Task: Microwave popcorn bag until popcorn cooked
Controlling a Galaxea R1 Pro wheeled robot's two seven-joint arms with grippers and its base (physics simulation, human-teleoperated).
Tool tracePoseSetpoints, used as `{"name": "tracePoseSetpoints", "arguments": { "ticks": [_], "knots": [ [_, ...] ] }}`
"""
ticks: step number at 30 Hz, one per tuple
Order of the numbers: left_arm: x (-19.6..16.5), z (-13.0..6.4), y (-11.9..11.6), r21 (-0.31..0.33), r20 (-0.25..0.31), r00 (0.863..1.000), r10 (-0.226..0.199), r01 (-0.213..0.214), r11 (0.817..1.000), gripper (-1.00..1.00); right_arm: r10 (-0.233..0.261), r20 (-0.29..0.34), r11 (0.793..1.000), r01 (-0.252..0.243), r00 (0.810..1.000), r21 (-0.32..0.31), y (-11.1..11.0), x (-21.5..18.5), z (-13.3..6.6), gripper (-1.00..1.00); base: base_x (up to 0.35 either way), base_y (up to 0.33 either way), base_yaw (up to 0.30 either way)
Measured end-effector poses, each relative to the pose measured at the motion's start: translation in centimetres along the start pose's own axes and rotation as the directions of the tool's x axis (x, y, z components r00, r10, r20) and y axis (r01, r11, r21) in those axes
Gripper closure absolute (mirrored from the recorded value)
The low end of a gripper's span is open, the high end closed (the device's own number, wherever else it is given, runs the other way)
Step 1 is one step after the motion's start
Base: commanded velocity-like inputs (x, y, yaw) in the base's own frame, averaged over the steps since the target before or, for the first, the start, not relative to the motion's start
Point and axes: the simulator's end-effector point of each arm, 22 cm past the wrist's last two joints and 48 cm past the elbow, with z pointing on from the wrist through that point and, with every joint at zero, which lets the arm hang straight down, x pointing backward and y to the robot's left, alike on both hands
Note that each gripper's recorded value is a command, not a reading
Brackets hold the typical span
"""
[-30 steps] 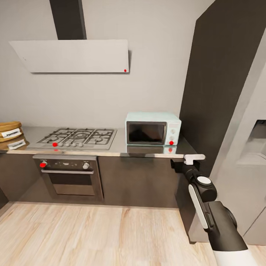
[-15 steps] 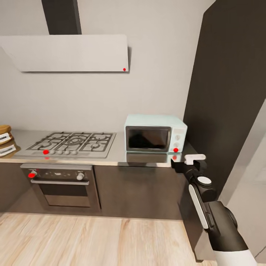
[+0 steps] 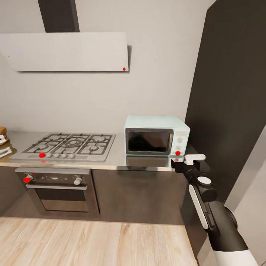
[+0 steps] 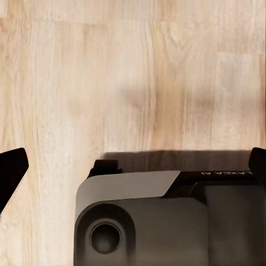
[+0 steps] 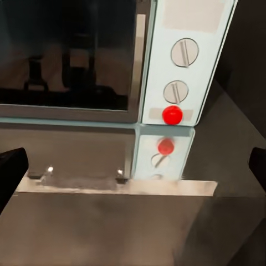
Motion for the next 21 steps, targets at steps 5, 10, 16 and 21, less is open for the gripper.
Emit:
{"name": "tracePoseSetpoints", "arguments": {
  "ticks": [5,10,16,21],
  "knots": [
    [0.0,0.0,0.02,0.0,0.0,1.0,0.0,0.0,1.0,-1.0,0.0,0.0,1.0,0.0,1.0,0.0,0.0,-0.01,0.0,-1.0,0.342,0.0,0.0],
    [-0.02,0.0,-0.04,0.0,0.0,1.0,0.002,-0.002,1.0,-1.0,-0.001,0.0,1.0,0.001,1.0,0.0,-0.03,0.02,0.01,-1.0,0.306,0.0,0.0],
    [-0.04,0.03,-0.04,0.001,0.0,1.0,0.003,-0.003,1.0,-1.0,-0.001,-0.002,1.0,0.001,1.0,0.001,-0.03,0.1,0.07,-1.0,0.066,0.0,0.0],
    [-0.02,0.0,-0.03,0.001,0.0,1.0,0.002,-0.002,1.0,-1.0,-0.002,-0.001,1.0,0.002,1.0,0.001,-0.04,0.06,0.02,-1.0,0.319,0.0,0.0]
  ]
}}
